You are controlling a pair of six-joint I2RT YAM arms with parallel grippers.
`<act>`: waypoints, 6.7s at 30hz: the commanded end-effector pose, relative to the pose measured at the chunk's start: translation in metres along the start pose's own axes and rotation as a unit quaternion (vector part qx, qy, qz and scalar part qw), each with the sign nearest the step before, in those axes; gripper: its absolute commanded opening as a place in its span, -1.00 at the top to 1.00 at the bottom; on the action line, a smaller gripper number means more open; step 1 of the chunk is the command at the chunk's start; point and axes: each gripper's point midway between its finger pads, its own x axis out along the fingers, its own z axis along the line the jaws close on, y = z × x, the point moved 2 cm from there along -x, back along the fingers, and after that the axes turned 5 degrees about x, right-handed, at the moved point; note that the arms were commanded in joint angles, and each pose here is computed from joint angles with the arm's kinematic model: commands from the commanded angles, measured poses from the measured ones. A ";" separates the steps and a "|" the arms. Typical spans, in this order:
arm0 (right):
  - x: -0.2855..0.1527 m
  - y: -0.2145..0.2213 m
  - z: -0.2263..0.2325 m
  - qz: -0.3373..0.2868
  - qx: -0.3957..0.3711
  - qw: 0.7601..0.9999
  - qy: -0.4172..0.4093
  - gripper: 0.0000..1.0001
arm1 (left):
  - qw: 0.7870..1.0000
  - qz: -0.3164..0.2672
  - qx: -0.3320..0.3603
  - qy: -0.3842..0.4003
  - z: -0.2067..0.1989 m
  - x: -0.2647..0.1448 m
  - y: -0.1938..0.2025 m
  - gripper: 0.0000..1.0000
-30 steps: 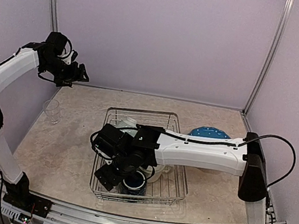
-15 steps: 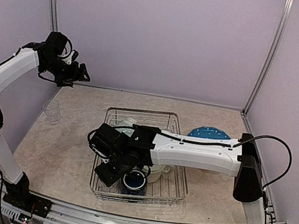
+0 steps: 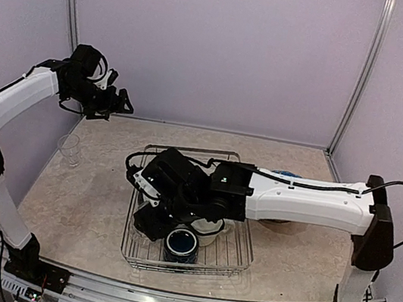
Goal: Unload the mixed dishes from the dish rack
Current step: Grab the cup from the dish rack, then pass from the right arm to the left, then place the cup down, then grab the cup from the dish rack.
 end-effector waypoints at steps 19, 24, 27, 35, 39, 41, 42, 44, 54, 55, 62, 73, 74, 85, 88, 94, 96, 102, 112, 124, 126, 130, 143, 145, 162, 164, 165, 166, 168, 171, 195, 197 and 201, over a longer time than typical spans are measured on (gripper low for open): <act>-0.198 -0.024 -0.157 -0.422 0.250 0.869 -0.066 1.00 | 0.881 -0.051 0.073 0.465 -0.167 -0.070 0.028 -0.92; -0.216 -0.028 -0.176 -0.480 0.268 0.826 -0.122 1.00 | 0.849 -0.013 0.088 0.520 -0.195 -0.066 0.048 -0.76; -0.219 -0.048 -0.168 -0.497 0.248 0.812 -0.178 1.00 | 0.841 0.011 0.094 0.532 -0.211 -0.060 0.062 -0.70; -0.196 -0.088 -0.141 -0.489 0.208 0.794 -0.296 1.00 | 0.825 0.049 0.103 0.554 -0.235 -0.052 0.085 -0.57; -0.181 -0.092 -0.136 -0.484 0.210 0.781 -0.332 1.00 | 0.820 0.046 0.111 0.560 -0.237 -0.059 0.086 -0.43; -0.173 -0.094 -0.137 -0.482 0.216 0.779 -0.338 1.00 | 0.817 0.040 0.115 0.563 -0.238 -0.062 0.086 -0.36; -0.170 -0.095 -0.137 -0.482 0.217 0.777 -0.342 1.00 | 0.816 0.038 0.117 0.565 -0.238 -0.065 0.086 -0.31; -0.164 -0.096 -0.136 -0.480 0.218 0.774 -0.350 1.00 | 0.816 0.036 0.118 0.565 -0.239 -0.067 0.085 -0.18; -0.146 -0.095 -0.138 -0.486 0.220 0.767 -0.357 1.00 | 0.804 0.042 0.122 0.581 -0.238 -0.075 0.082 0.89; -0.144 -0.094 -0.140 -0.486 0.224 0.768 -0.351 1.00 | 0.804 0.041 0.122 0.580 -0.237 -0.075 0.081 1.00; -0.132 -0.085 -0.159 -0.465 0.257 0.795 -0.293 -0.71 | 0.830 0.023 0.110 0.547 -0.224 -0.070 0.067 1.00; -0.119 -0.050 -0.207 -0.404 0.321 0.849 -0.113 -1.00 | 0.956 -0.106 0.118 0.245 -0.132 -0.062 0.012 1.00; -0.120 -0.048 -0.208 -0.402 0.320 0.851 -0.105 -1.00 | 0.969 -0.123 0.114 0.181 -0.114 -0.062 0.005 1.00; -0.120 -0.033 -0.218 -0.382 0.340 0.857 -0.063 -1.00 | 0.926 -0.162 -0.121 -0.319 0.076 -0.087 -0.020 1.00; -0.118 -0.026 -0.219 -0.378 0.357 0.852 -0.063 -0.99 | 0.897 -0.155 -0.217 -0.353 0.092 -0.086 -0.006 1.00; -0.109 -0.019 -0.222 -0.369 0.374 0.849 -0.059 -1.00 | 0.877 -0.086 -0.302 -0.363 0.111 -0.068 0.015 1.00; -0.111 -0.021 -0.222 -0.372 0.372 0.849 -0.059 -0.99 | 0.866 -0.067 -0.320 -0.379 0.120 -0.065 0.020 1.00; -0.112 -0.023 -0.222 -0.373 0.372 0.848 -0.058 -0.99 | 0.863 -0.042 -0.347 -0.365 0.131 -0.055 0.024 1.00; -0.109 -0.020 -0.222 -0.372 0.374 0.847 -0.059 -0.99 | 0.889 -0.034 -0.329 -0.317 0.151 -0.040 0.012 1.00; -0.106 -0.017 -0.223 -0.372 0.374 0.847 -0.060 -1.00 | 0.885 -0.014 -0.349 -0.307 0.186 -0.018 0.017 1.00; -0.106 -0.017 -0.222 -0.371 0.374 0.848 -0.062 -1.00 | 0.887 -0.012 -0.349 -0.304 0.186 -0.015 0.018 1.00; -0.109 -0.015 -0.223 -0.374 0.374 0.847 -0.058 -0.99 | 0.887 -0.005 -0.352 -0.300 0.186 -0.009 0.020 1.00; -0.112 -0.014 -0.222 -0.376 0.372 0.846 -0.059 -0.99 | 0.886 0.027 -0.361 -0.289 0.189 0.009 0.030 1.00; -0.113 -0.015 -0.222 -0.376 0.371 0.847 -0.060 -1.00 | 0.885 0.027 -0.362 -0.291 0.190 0.008 0.030 0.91; -0.111 -0.003 -0.219 -0.299 0.314 0.901 -0.007 -0.99 | 0.913 -0.006 -0.271 -0.305 0.166 -0.012 0.010 -0.04; -0.099 0.006 -0.211 -0.255 0.297 0.920 -0.011 -0.99 | 0.925 -0.016 -0.243 -0.293 0.147 -0.013 0.004 -0.11; -0.095 0.009 -0.205 -0.238 0.286 0.928 -0.012 -1.00 | 0.930 -0.026 -0.234 -0.284 0.139 -0.017 0.000 -0.14; -0.090 0.014 -0.199 -0.220 0.276 0.936 -0.011 -0.99 | 0.934 -0.031 -0.226 -0.274 0.133 -0.018 -0.002 -0.15; -0.085 0.019 -0.181 -0.194 0.247 0.949 -0.007 -1.00 | 0.947 -0.047 -0.211 -0.237 0.115 -0.024 -0.009 -0.19; -0.075 0.027 -0.151 -0.149 0.210 0.966 0.002 -0.99 | 0.967 -0.068 -0.184 -0.160 0.086 -0.025 -0.016 -0.27; -0.022 0.032 -0.048 0.053 0.092 0.991 0.087 -0.99 | 0.990 -0.108 -0.084 0.038 -0.001 -0.052 -0.024 -0.41; -0.030 0.038 -0.041 0.070 0.097 0.988 0.095 -1.00 | 0.990 -0.108 -0.079 0.034 -0.003 -0.051 -0.023 -0.43; -0.039 0.060 -0.034 0.108 0.138 0.981 0.084 -1.00 | 0.991 -0.101 -0.081 0.035 -0.003 -0.049 -0.022 -0.45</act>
